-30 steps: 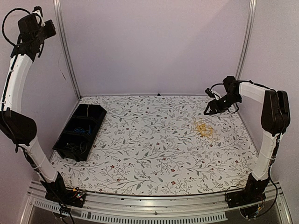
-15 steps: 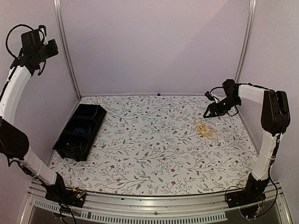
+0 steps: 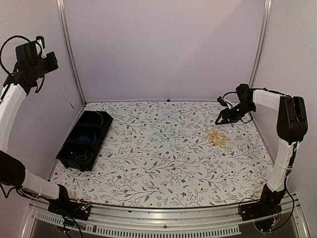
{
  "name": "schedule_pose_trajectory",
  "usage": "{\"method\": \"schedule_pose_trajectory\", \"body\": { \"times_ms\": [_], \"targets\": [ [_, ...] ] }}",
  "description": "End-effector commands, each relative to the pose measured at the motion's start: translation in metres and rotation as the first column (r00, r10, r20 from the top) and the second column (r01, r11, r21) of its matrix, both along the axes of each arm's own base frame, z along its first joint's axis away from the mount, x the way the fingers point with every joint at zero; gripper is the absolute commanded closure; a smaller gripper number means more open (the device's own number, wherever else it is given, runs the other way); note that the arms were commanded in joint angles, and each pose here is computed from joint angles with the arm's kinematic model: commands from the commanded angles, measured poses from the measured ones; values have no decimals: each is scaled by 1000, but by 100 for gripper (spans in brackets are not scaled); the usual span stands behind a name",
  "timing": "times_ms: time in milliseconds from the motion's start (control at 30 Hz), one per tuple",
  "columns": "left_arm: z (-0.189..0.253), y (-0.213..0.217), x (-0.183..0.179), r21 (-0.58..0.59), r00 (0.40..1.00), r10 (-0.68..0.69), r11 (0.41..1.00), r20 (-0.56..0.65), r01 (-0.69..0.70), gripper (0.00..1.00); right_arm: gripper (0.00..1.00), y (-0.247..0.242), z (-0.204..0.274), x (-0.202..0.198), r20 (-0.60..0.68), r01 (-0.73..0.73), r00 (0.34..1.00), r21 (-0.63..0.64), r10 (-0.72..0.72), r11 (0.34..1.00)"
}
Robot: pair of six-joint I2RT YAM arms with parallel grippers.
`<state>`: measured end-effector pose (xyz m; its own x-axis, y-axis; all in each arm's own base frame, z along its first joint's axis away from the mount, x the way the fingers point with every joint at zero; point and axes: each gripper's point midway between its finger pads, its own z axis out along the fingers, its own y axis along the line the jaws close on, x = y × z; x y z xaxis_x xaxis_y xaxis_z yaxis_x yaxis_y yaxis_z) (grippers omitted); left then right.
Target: Untangle the cables
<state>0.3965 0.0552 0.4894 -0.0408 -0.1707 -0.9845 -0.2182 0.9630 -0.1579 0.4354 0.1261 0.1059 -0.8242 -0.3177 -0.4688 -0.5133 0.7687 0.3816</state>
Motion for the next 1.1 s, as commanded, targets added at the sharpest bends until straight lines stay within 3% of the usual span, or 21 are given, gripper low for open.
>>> {"method": "schedule_pose_trajectory", "body": {
  "times_ms": [0, 400, 833, 1067],
  "targets": [
    [-63, -3, 30, -49, 990, -43, 998, -136, 37, 100, 39, 5, 5, 1, 8, -11, 1000, 22, 11, 1000],
    [-144, -30, 85, -117, 958, -147, 986, -248, 121, 100, 39, 4, 4, -12, 3, -12, 1000, 12, 11, 1000],
    [-238, -97, 94, -225, 872, -301, 947, -387, 228, 100, 39, 4, 0, -13, -9, -12, 1000, 17, 12, 1000],
    [-272, -89, 110, -177, 855, -228, 971, -465, 162, 100, 39, 4, -4, -15, -27, -15, 1000, 16, 15, 1000]
  ]
}}
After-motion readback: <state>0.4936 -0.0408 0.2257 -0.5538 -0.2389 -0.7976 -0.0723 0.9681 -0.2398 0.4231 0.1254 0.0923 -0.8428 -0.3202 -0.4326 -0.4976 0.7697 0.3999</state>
